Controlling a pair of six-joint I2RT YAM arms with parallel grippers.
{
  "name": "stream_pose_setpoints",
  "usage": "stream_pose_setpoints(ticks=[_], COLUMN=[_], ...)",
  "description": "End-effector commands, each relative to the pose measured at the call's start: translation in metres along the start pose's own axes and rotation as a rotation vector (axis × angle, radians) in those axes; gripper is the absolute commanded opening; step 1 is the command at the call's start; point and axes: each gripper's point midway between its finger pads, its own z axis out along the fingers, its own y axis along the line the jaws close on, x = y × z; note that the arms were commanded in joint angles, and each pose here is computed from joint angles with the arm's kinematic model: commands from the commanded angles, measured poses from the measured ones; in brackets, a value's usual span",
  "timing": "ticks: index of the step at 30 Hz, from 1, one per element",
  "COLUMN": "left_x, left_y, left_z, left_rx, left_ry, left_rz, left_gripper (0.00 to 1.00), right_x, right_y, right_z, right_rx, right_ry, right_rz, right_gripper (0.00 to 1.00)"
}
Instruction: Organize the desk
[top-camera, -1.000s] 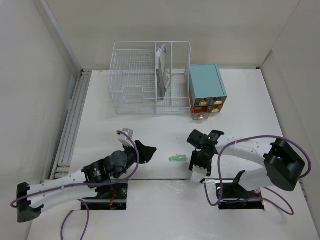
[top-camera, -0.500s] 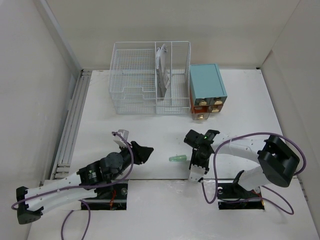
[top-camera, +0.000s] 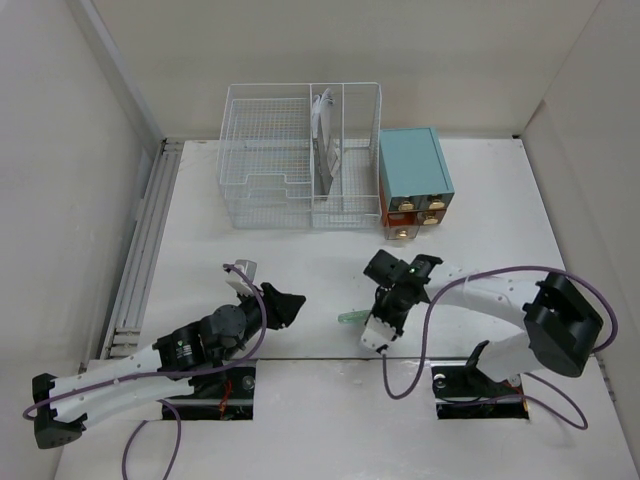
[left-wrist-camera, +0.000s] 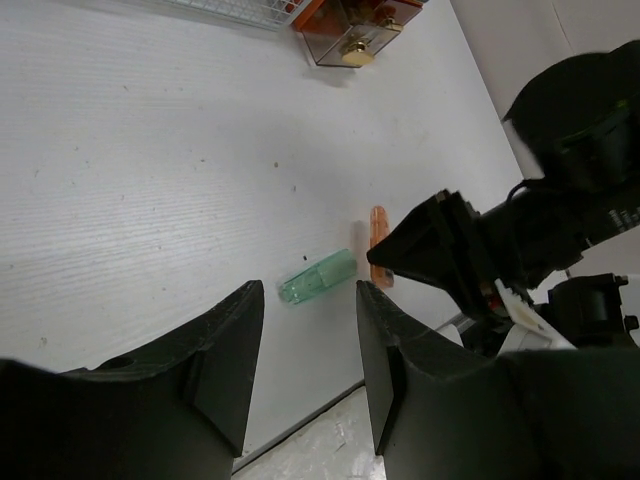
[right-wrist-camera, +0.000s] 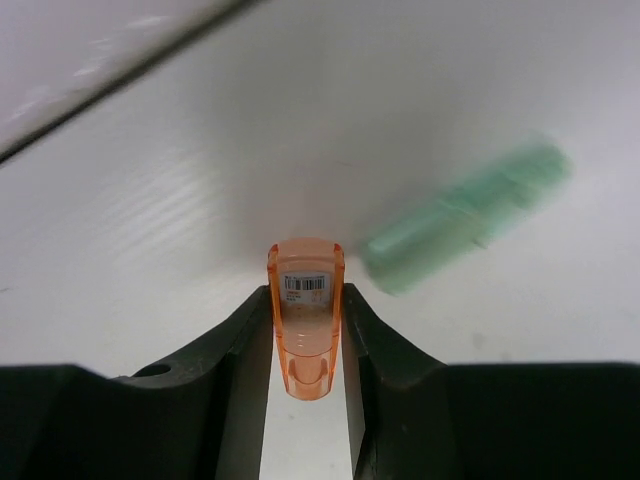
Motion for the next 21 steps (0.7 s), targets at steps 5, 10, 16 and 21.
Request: stream_pose_setpoints(ticks=[5, 10, 16, 21], left_x=[-0.009, -0.012, -0.009, -0.007], left_y=[-0.006, -0.012, -0.017, -0.019], left_z=[-0.002, 0.0, 0.005, 0.01], left_rx=[0.016, 0.026, 0.039, 0.037], left_ry=[-0.027, -0.036, -0.023, -0.021], left_rz=[-0.015, -0.014, -0.014, -0.003], left_gripper=[0.39, 0.39, 0.39, 0.39], right_x=[0.007, 0.064, 0.105, 0.122], right_y=[-0.108, -0.112, -0.085, -0.071], right_z=[-0.105, -0.157, -0.19, -0.195], right_rx=[0.628, 0.881, 1.045, 1.014], right_ry=[-0.15, -0.199, -0.393, -0.517], right_rz=[0.433, 0.703, 0.877, 0.848], right_gripper=[0.02, 0.0, 0.0, 0.0])
